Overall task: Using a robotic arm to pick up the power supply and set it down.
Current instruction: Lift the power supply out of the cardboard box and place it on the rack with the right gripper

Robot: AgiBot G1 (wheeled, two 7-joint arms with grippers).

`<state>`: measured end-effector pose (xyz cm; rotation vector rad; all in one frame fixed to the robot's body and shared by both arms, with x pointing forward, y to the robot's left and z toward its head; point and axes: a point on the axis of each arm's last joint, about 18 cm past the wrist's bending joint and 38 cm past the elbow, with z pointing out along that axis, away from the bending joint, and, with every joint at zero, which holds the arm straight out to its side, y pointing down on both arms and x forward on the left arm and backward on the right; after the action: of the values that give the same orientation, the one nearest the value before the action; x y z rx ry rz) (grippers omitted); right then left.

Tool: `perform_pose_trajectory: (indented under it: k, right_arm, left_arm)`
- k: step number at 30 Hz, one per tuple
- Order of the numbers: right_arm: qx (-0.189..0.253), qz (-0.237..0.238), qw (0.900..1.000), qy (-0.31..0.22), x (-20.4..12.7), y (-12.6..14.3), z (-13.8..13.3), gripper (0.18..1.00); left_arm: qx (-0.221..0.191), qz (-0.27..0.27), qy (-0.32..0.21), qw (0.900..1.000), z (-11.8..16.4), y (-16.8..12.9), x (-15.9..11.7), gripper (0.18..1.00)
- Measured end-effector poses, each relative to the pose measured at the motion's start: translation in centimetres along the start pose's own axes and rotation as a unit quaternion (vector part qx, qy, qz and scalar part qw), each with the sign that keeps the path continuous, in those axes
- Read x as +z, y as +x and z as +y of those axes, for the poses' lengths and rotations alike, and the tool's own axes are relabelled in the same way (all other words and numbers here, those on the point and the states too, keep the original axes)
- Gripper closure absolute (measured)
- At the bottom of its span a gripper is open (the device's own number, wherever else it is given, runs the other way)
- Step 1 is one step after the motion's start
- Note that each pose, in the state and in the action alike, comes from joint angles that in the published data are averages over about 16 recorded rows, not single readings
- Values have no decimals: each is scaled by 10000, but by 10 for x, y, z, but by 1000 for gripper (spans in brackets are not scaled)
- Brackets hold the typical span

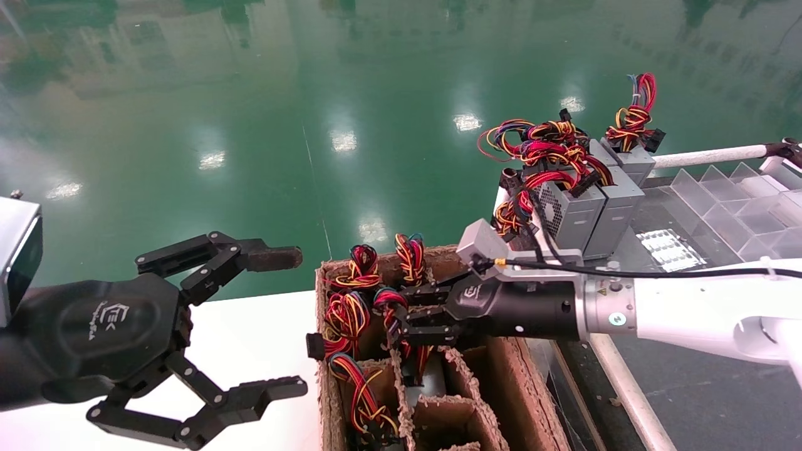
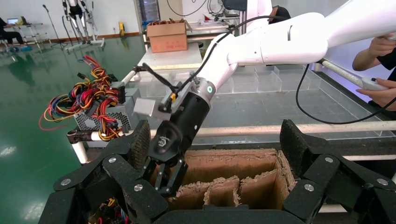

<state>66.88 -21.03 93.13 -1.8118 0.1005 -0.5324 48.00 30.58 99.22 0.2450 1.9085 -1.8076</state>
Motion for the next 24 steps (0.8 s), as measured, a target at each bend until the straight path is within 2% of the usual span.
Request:
perform_pose_trajectory:
  k: [14,24]
  right_arm:
    - [-102,-13,9971,758,-41,3,-35,986]
    - [-359,185,9889,1427,-106,5,-76,986]
  left_arm:
    - [0,0,0,10000,0,0,0,183]
    - [0,0,0,10000,0,0,0,183]
